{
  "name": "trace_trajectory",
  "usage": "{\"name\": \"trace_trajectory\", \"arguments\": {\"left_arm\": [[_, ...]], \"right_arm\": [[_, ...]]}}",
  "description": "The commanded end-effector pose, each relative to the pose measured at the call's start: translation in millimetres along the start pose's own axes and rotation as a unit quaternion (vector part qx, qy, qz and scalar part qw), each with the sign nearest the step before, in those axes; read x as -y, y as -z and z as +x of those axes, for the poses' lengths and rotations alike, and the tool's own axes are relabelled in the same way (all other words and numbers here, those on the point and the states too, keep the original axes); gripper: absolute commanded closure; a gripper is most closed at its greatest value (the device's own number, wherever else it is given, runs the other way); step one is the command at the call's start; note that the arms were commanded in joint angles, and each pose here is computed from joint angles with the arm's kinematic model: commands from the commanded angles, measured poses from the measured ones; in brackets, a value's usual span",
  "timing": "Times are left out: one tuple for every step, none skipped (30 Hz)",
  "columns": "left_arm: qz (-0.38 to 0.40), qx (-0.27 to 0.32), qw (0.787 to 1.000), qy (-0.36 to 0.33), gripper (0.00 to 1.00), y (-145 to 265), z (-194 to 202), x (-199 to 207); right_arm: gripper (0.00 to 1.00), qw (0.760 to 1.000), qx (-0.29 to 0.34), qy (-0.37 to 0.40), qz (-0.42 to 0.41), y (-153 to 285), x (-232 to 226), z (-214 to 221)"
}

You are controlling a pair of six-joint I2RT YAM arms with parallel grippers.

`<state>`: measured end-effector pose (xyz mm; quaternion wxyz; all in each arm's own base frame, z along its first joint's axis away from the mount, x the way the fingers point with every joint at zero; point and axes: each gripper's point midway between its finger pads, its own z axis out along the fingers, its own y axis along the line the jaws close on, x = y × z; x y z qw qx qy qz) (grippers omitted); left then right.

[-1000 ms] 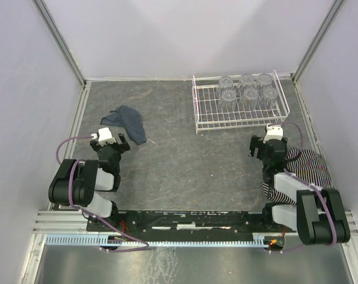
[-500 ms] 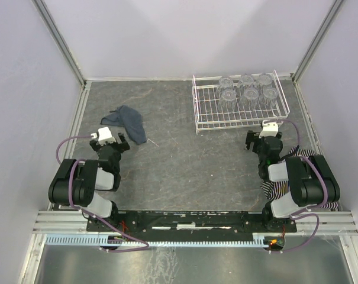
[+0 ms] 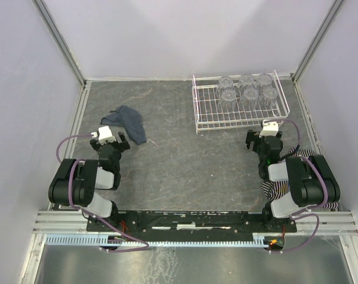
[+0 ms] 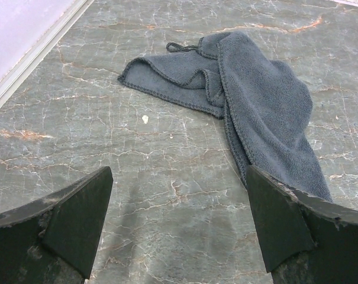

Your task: Load the cups into the dish rack

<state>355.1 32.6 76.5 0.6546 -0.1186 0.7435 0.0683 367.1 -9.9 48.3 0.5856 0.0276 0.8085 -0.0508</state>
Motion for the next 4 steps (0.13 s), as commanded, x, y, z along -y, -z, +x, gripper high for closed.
{"name": "trace_trajectory", "arguments": {"left_arm": [[-0.003, 0.032, 0.999, 0.000, 0.01, -6.1, -19.6, 0.5], [-0.003, 0.032, 0.999, -0.001, 0.01, -6.1, -19.4, 0.8], [-0.003, 0.032, 0.999, 0.000, 0.01, -6.0, -19.9, 0.5], [-0.003, 0.032, 0.999, 0.000, 0.01, -6.1, -19.6, 0.5]], "right_arm": [[0.00, 0.999, 0.043, -0.005, -0.002, -6.1, -1.1, -28.5], [0.00, 0.999, 0.042, -0.005, -0.002, -6.8, -0.8, -28.6], [0.00, 0.999, 0.043, -0.005, -0.002, -6.4, -0.9, -29.3], [0.00, 0.999, 0.044, -0.004, -0.002, -5.5, -0.6, -29.3]]}}
